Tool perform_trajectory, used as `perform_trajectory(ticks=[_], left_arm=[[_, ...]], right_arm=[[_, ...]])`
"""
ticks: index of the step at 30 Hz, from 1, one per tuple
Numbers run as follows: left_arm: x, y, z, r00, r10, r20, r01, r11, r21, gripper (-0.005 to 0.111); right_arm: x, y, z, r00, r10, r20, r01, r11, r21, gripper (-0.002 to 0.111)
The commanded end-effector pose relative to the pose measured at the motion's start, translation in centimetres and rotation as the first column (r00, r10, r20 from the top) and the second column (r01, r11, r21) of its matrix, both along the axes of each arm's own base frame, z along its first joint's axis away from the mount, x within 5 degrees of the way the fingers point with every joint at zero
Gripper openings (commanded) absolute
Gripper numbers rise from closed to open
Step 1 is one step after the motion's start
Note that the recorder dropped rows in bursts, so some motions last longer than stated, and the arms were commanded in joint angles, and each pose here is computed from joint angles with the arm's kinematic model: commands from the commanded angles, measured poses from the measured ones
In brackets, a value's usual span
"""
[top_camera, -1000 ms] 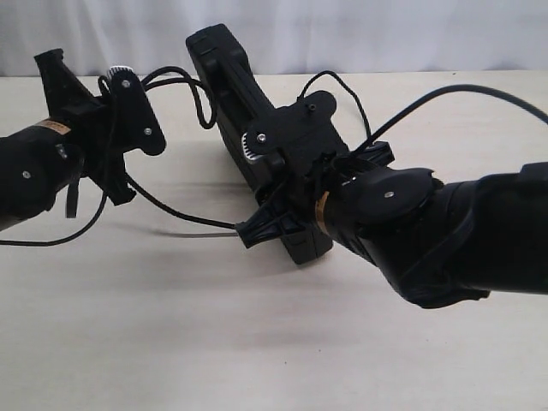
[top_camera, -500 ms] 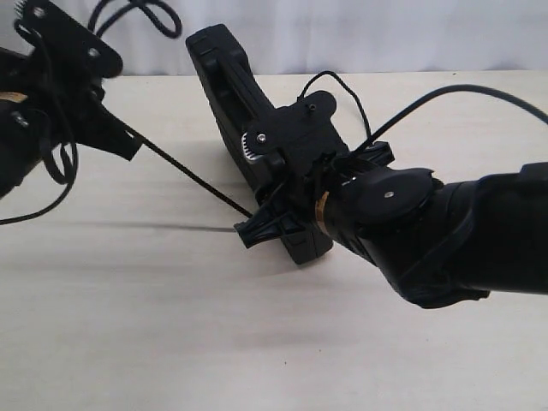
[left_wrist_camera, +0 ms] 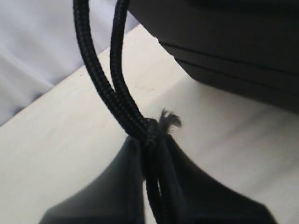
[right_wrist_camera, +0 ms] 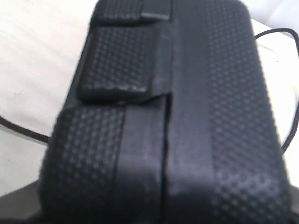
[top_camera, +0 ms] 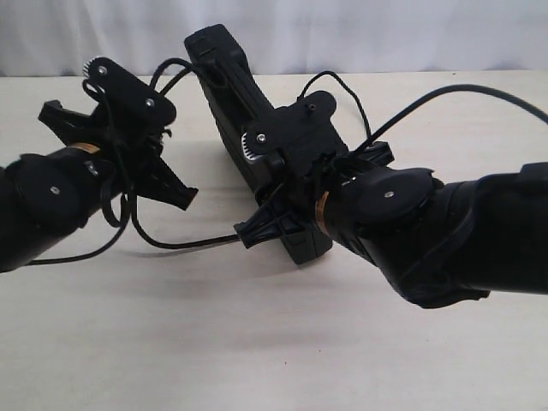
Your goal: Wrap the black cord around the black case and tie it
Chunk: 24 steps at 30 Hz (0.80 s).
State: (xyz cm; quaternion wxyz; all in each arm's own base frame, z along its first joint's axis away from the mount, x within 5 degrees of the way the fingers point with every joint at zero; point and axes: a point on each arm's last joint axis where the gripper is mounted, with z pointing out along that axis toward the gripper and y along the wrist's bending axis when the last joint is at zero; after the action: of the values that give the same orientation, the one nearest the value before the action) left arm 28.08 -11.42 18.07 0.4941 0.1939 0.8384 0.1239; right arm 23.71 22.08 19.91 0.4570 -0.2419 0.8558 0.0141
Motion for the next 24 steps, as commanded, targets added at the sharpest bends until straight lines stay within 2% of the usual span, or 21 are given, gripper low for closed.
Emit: perform_trajectory(ticks=[1, 8, 13, 16, 24], left_arm=[[0.1, 0.1, -1.3, 0.997, 0.070, -0.020, -0.070, 0.997, 0.013, 0.000], [0.2, 0.1, -1.5, 0.997, 0.078, -0.023, -0.077, 0.997, 0.004, 0.000], [0.8, -0.6, -0.9, 0.997, 0.070, -0.030, -0.072, 0.996, -0.061, 0.000], [1.3, -0.9, -0.6, 0.995, 0.099, -0.031, -0.102, 0.990, -0.094, 0.000], [1.4, -1.7, -2.4, 0.991, 0.029, -0.128, -0.037, 0.998, -0.060, 0.000]], right_arm=[[-0.8, 0.6, -1.6, 0.992, 0.037, -0.122, -0.030, 0.998, 0.058, 0.004], [-0.8, 0.6, -1.6, 0.992, 0.037, -0.122, -0.030, 0.998, 0.058, 0.004], [-0.8, 0.6, -1.6, 0.992, 0.035, -0.124, -0.027, 0.998, 0.061, 0.004], [-0.8, 0.6, -1.6, 0.991, 0.029, -0.129, -0.019, 0.997, 0.071, 0.004], [-0.9, 0.8, -1.6, 0.988, 0.044, -0.146, -0.031, 0.995, 0.092, 0.004]])
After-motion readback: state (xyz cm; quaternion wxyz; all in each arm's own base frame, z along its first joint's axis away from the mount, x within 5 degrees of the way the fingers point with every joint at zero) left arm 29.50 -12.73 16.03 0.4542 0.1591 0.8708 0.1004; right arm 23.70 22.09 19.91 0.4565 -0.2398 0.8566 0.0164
